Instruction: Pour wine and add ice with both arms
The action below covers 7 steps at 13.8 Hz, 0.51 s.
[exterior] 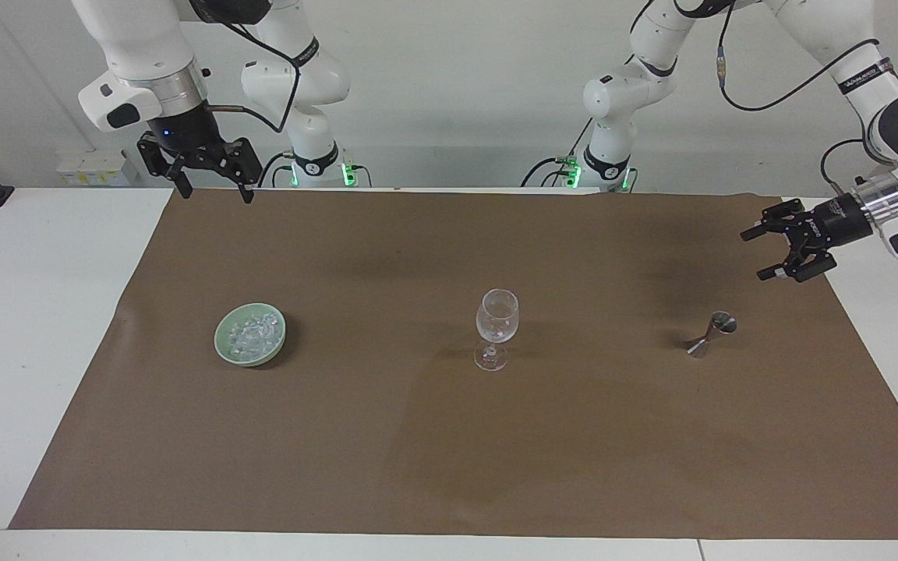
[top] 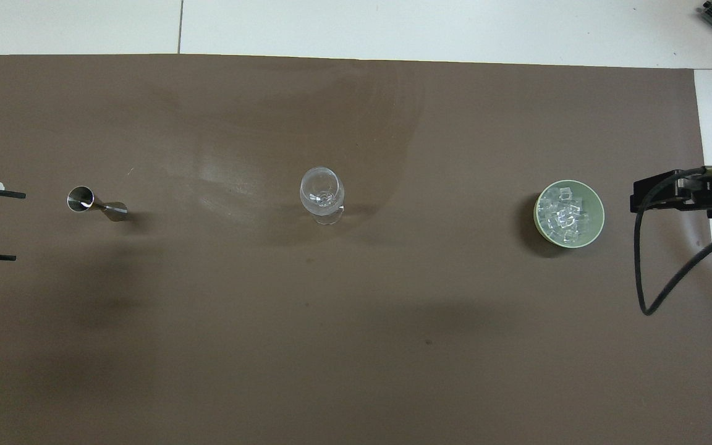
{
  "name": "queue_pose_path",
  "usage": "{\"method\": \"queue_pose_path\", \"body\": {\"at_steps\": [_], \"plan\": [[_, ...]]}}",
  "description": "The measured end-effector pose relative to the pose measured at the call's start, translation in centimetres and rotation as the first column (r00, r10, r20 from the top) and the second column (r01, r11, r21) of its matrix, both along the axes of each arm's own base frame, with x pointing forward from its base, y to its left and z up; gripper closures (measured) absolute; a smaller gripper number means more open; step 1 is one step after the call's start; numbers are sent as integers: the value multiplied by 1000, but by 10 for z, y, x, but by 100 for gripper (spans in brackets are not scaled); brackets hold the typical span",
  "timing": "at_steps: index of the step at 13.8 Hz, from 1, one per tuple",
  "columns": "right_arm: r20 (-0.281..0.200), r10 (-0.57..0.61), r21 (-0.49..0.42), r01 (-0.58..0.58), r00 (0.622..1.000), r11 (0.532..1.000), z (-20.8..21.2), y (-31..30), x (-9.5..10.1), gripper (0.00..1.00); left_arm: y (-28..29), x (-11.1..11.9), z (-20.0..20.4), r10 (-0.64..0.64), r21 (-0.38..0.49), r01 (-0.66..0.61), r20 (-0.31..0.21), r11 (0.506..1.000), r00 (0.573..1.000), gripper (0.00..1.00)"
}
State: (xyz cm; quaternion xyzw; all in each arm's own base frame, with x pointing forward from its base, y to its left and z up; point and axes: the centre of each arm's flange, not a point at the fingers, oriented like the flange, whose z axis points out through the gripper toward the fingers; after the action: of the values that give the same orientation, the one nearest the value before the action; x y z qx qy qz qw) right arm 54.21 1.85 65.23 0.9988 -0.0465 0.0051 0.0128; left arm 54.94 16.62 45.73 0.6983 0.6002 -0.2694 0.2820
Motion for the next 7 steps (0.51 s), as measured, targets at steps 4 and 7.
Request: {"method": "queue_pose_path", "body": {"at_steps": [4, 7], "plan": [[0, 0, 0, 0, 1000, 1000, 0, 0, 0, 0, 20, 2, -36, 75, -54, -77, -29, 996, 997, 0], [0, 0, 0, 0, 1000, 1000, 0, 0, 0, 0, 32, 2, -55, 127, -90, -130, -45, 987, 991, 0]]}}
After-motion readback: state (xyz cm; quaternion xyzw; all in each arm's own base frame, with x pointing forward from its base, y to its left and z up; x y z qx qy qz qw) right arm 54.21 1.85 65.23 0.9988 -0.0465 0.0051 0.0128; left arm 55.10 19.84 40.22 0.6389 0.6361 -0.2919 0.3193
